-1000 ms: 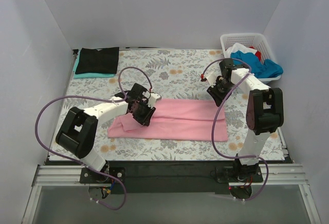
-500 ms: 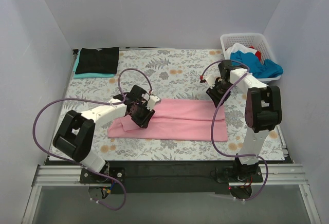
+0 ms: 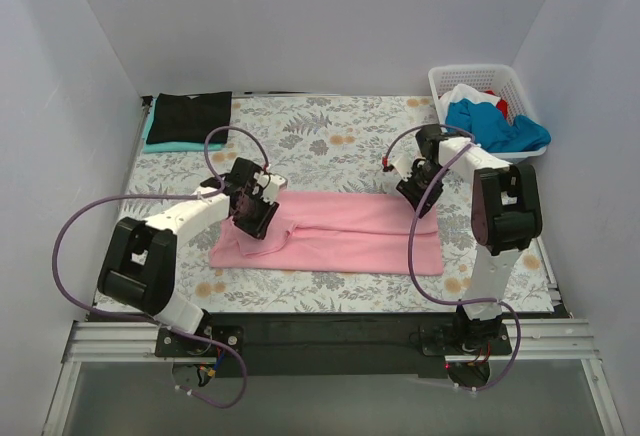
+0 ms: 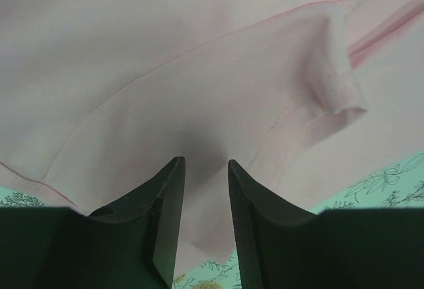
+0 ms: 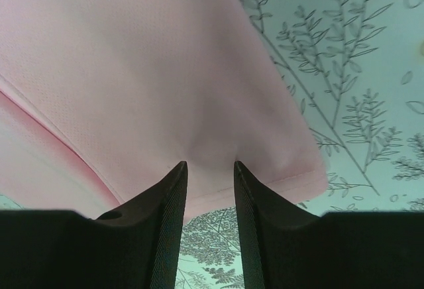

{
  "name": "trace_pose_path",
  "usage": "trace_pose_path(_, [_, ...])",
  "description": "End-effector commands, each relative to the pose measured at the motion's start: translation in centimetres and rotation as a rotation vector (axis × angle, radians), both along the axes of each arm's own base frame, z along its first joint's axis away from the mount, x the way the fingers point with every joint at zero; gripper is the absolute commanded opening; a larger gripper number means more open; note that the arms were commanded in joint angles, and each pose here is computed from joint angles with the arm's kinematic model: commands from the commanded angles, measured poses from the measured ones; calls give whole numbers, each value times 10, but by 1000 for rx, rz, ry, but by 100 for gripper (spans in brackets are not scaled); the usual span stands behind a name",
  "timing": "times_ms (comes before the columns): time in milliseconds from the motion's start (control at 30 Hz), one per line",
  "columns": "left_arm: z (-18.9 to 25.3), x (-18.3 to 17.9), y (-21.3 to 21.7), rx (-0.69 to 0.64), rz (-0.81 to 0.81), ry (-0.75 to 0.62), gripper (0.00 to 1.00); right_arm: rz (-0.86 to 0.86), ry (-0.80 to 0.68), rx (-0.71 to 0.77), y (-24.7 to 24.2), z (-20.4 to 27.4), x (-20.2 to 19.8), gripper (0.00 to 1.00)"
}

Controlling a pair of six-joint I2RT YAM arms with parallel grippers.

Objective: Fold and stack the t-shirts
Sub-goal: Fold the tshirt

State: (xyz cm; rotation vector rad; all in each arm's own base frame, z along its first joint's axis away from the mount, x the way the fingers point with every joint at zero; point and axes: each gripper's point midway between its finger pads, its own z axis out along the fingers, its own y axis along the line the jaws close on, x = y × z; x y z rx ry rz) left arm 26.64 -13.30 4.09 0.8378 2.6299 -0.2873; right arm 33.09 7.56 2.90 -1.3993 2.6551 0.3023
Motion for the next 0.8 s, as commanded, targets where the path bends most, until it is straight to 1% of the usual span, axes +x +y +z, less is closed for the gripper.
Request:
trace_pose_path(0, [-16,-5,16,62,22,47,31,32,52,-47,-11,-12,-19,40])
trace_pose_path(133, [-37,-2,23,101,14,93,30,45,77,-51,-12,-14,-37,40])
trace_pose_path(167, [-41,1,23,106,6,94,30,52,102,-54,-14,-19,-48,40])
trace_pose_path(200, [-43,8,24,120,-4,83,30,52,100,-50,-14,-16,-52,40])
trace_pose_path(233, [-55,10,26,138,-14,108,30,58,108,-49,-13,-17,-59,40])
trace_pose_path(267, [-58,20,25,141,-21,91,30,63,137,-48,-14,-21,-72,40])
trace_pose_path(300, [-52,45,21,143,-22,42,29,64,133,-39,-12,-18,-79,40])
trace_pose_path(333, [-65,55,23,162,-40,61,28,79,145,-34,-8,-18,-88,40])
trace_pose_path(367, [-67,76,18,159,-43,35,28,93,179,-37,-9,-22,-106,40])
trace_pose_path(400, [-68,95,15,156,-46,19,28,109,168,-28,-6,-17,-114,40])
trace_pose_path(433, [-41,147,0,116,-51,-88,28,150,172,-23,1,-17,-124,40])
trace_pose_path(467, [-63,157,-4,123,-60,-44,28,174,188,-28,2,-16,-137,41])
trace_pose_path(500, [-58,178,-10,113,-53,-75,28,203,191,-27,4,-13,-150,41])
trace_pose_path(533, [-51,200,-24,71,-60,-99,28,257,209,4,17,-8,-163,41])
trace_pose_path(567, [-13,237,-41,16,-60,-181,29,281,218,38,26,-1,-170,41])
trace_pose_path(600, [-11,255,-49,-9,-53,-206,29,297,213,115,43,18,-175,43])
trace_pose_path(633, [5,269,-57,-45,-39,-244,30,305,207,150,53,27,-176,45])
trace_pose_path(667, [39,289,-68,-99,-19,-316,31,298,193,181,60,35,-172,46])
trace_pose_path(767, [73,298,-75,-168,9,-382,32,273,121,212,76,59,-145,46])
